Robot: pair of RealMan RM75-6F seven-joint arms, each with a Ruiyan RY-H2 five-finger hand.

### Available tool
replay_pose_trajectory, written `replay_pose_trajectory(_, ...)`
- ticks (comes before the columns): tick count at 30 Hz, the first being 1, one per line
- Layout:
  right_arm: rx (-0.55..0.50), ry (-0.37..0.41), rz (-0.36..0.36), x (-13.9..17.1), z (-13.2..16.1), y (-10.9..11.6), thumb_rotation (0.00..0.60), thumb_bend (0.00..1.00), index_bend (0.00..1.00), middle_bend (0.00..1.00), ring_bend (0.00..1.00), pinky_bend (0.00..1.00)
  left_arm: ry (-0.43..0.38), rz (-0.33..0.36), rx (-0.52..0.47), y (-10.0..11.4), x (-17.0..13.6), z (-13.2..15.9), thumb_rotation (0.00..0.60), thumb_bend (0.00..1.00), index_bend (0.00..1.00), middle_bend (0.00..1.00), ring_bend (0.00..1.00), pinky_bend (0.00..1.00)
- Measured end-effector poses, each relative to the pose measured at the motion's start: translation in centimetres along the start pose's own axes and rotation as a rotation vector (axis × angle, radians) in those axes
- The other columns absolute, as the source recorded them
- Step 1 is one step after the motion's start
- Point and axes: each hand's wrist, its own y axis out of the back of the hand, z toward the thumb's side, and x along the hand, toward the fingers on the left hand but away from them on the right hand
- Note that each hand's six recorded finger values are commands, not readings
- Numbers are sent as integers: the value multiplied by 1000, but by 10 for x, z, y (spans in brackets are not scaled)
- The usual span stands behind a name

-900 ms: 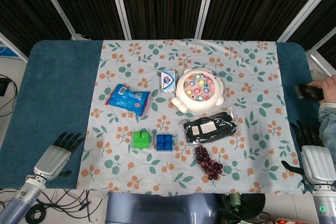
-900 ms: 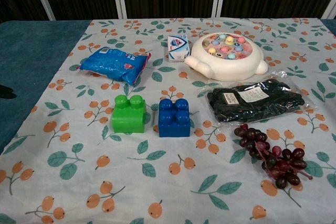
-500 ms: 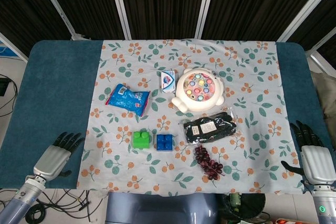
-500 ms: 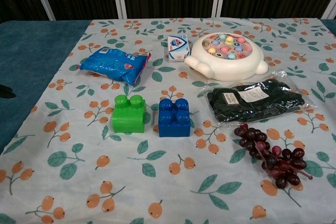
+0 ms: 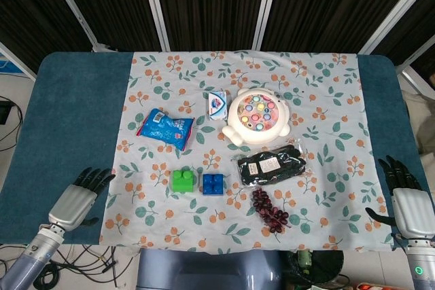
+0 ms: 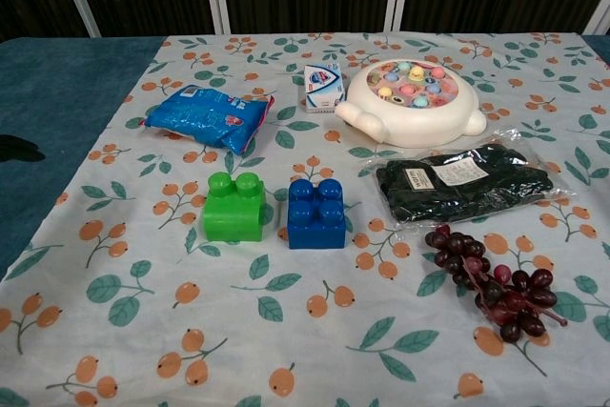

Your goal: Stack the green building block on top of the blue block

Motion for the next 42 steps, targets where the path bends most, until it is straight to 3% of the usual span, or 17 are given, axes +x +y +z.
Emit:
replay_pose_trajectory(8,-5,-2,4,0,0,-1,600,104,0,0,0,189,-10,55,-43,33,33,31,600,64,0,0,0,90)
replay_pose_trajectory(15,-14,-6,8,0,-1,-1,600,103,0,0,0,189,-12,56,-43,45,71,64,600,107,30,1,8,152)
replay_pose_trajectory(29,-30,-11,14,0,-1,-1,600,104,0,0,0,189,-19,-22,-48,32,125,125,600,129,169,101,107,245)
replay_pose_trajectory(42,-43,-15,18,-1,-1,-1,600,104,0,0,0,189,-42,-48,-37,18,147,161,600,194,286,219,176,303)
